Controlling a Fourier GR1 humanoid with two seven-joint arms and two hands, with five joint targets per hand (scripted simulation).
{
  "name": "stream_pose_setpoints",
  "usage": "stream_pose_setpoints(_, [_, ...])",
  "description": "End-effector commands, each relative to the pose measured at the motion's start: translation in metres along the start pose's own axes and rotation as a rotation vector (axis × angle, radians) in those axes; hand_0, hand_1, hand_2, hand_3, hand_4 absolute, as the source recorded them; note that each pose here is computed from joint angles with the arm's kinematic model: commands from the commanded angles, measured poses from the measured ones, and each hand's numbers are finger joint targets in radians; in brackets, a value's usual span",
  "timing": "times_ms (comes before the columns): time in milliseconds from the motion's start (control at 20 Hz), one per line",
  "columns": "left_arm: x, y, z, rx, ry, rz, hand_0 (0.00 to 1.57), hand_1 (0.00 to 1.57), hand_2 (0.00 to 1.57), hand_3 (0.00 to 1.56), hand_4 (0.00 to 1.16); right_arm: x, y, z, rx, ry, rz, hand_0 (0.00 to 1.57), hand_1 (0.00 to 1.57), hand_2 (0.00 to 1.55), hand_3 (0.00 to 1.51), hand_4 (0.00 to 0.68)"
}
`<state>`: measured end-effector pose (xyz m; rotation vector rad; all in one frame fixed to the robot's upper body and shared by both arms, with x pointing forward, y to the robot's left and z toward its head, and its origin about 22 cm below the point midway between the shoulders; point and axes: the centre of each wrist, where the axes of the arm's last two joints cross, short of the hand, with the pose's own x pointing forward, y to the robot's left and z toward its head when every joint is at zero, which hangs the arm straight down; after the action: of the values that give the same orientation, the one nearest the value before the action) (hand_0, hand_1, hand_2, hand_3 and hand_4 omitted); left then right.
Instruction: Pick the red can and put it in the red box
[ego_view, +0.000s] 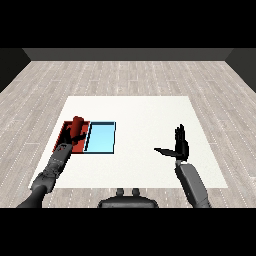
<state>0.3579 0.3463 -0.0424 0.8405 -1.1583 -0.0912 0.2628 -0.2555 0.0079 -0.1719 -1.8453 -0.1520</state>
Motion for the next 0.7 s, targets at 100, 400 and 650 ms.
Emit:
stream_pose_setpoints(100, [-0.031, -0.003, 0.0091, -0.018, 0.202, -0.068, 0.83, 0.83, 0.8, 0.49, 0.79, -0.024, 0.002, 0.007, -0.001, 0.018, 0.01, 0.0, 0.0, 0.0, 0.0, 0.0])
stream_pose_setpoints(400, [-0.041, 0.023, 0.0019, -0.018, 0.335, 0.009, 1.49, 1.49, 1.34, 0.0, 0.65, -0.016, 0.01, -0.017, 0.006, 0.004, -0.012, 0.0, 0.0, 0.0, 0.0, 0.0])
stream_pose_setpoints(650, [-0.057, 0.019, 0.0105, -0.054, 0.33, -0.018, 0.0, 0.0, 0.0, 0.0, 0.0, -0.001, -0.006, -0.016, -0.021, -0.03, -0.028, 0.0, 0.0, 0.0, 0.0, 0.0])
